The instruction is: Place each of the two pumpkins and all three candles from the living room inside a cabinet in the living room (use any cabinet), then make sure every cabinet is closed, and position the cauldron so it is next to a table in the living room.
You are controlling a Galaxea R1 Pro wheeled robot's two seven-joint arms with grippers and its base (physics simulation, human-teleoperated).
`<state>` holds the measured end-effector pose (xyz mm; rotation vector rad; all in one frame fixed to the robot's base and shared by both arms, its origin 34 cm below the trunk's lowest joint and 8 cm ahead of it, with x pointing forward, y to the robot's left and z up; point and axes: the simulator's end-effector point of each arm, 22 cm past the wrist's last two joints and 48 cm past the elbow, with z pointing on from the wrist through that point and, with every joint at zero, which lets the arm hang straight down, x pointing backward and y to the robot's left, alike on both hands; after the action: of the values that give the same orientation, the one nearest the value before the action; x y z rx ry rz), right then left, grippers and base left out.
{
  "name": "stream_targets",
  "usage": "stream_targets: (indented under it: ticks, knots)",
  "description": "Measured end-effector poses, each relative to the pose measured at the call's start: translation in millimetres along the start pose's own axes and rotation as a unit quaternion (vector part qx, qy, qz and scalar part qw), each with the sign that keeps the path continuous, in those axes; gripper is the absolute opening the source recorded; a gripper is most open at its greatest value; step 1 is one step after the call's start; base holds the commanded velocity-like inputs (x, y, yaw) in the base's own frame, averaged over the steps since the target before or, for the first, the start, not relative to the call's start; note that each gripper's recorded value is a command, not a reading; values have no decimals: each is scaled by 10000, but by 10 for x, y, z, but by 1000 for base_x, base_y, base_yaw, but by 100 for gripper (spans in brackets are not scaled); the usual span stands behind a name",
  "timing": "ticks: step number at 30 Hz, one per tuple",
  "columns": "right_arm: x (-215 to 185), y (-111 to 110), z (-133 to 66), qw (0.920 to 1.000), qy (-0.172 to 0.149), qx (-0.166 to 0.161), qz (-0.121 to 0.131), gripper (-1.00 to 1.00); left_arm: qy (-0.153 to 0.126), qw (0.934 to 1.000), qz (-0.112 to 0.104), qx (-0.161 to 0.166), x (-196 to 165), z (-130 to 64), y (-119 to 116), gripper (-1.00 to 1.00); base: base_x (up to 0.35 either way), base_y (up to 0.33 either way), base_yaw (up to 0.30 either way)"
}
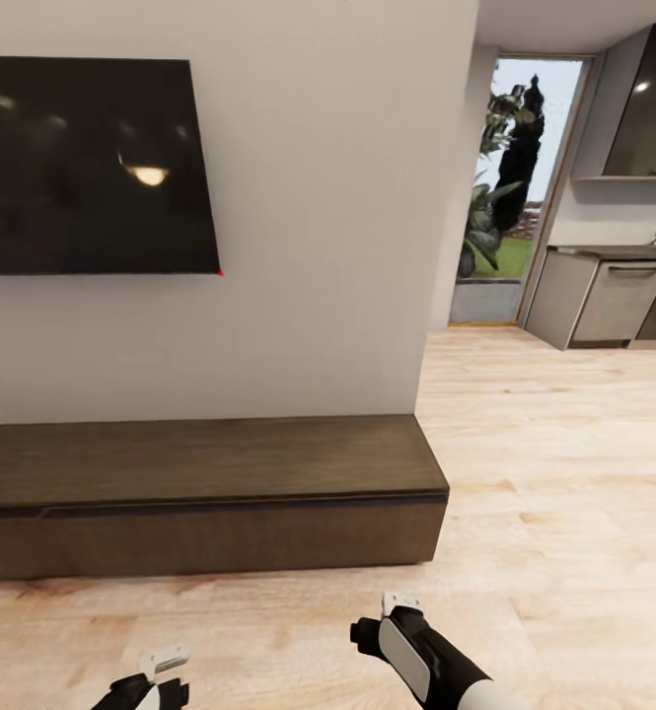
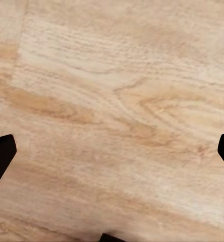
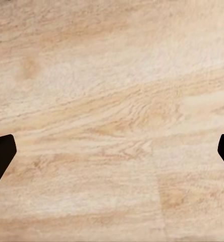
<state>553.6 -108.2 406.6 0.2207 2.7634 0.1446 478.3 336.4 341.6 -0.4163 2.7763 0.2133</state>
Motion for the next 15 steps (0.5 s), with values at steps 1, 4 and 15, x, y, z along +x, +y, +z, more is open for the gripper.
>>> stream_targets:
  ticks: [1,4,15]
  knots:
    - [-8,-1,1,10000,-21,1,9,100,1,10000,1,-21,2,4,30,100,0,0,131]
    - [-50,-18,9,9999,-155,18,73,100,-3,10000,-4,-80,-5,14,119,100,0,0,212]
    - [-74,-59,37,9992,-364,95,141,100,-254,9996,-64,-117,-117,18,178,100,0,0,283]
